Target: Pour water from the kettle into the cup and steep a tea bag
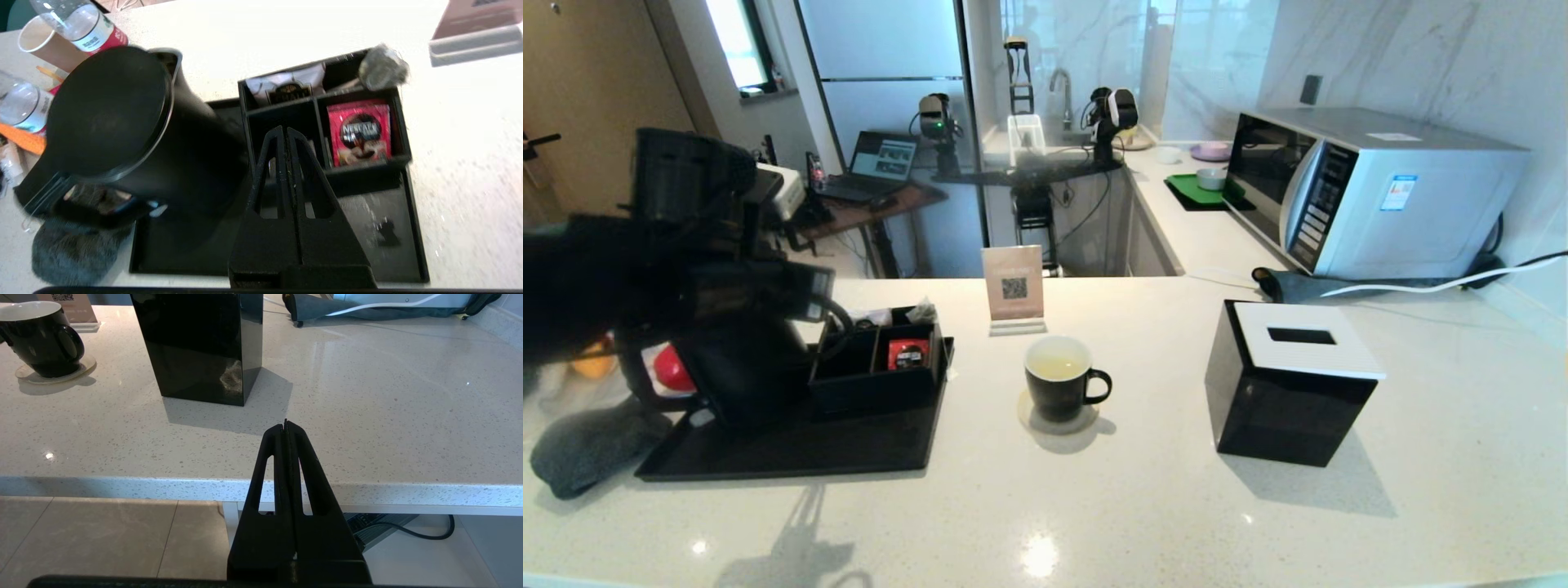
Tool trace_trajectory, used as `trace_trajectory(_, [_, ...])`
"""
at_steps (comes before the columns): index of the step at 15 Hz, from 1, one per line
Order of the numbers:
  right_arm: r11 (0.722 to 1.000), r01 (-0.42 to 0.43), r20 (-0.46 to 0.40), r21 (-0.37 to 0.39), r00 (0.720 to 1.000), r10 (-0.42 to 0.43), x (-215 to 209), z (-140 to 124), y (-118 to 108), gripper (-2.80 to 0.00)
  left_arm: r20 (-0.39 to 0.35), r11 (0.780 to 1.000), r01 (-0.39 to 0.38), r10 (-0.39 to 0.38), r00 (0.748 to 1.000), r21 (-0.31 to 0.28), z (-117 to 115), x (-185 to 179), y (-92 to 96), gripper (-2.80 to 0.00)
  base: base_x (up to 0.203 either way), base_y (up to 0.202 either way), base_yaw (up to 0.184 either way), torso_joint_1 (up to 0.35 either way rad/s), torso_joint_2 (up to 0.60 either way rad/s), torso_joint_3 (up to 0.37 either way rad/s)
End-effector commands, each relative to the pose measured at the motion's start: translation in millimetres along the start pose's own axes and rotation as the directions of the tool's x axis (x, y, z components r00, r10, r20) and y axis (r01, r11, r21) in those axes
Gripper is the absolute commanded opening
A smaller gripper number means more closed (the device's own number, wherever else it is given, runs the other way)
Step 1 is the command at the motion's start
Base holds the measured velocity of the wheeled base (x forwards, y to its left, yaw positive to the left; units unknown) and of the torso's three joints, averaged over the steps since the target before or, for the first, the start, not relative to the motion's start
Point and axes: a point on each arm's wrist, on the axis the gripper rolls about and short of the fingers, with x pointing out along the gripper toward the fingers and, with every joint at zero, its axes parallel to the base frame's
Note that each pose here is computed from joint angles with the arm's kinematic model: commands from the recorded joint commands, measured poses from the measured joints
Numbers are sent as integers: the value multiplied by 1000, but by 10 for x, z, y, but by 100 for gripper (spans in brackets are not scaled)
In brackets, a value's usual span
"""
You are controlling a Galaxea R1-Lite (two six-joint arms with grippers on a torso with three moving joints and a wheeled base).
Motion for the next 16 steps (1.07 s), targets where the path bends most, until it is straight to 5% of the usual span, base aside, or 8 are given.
trace_trajectory(1, [1000,0,-1,0,1000,0,1,0,0,-280,-51,1000,-6,6,999,15,-6,361,-107,-280,0,0,0,0,0,0])
trace_trajectory(5, [1000,0,-1,-2,1000,0,1,0,0,-280,-57,1000,-14,14,998,-7,78,715,-214,-280,0,0,0,0,0,0])
trace_trajectory(6, [1000,0,-1,0,1000,0,1,0,0,-280,-59,1000,-20,19,998,-14,85,761,-215,0,0,0,0,0,0,0])
trace_trajectory(16, [1000,0,-1,-1,1000,0,1,0,0,-280,-72,999,-12,9,997,-42,82,1122,-354,0,0,0,0,0,0,0])
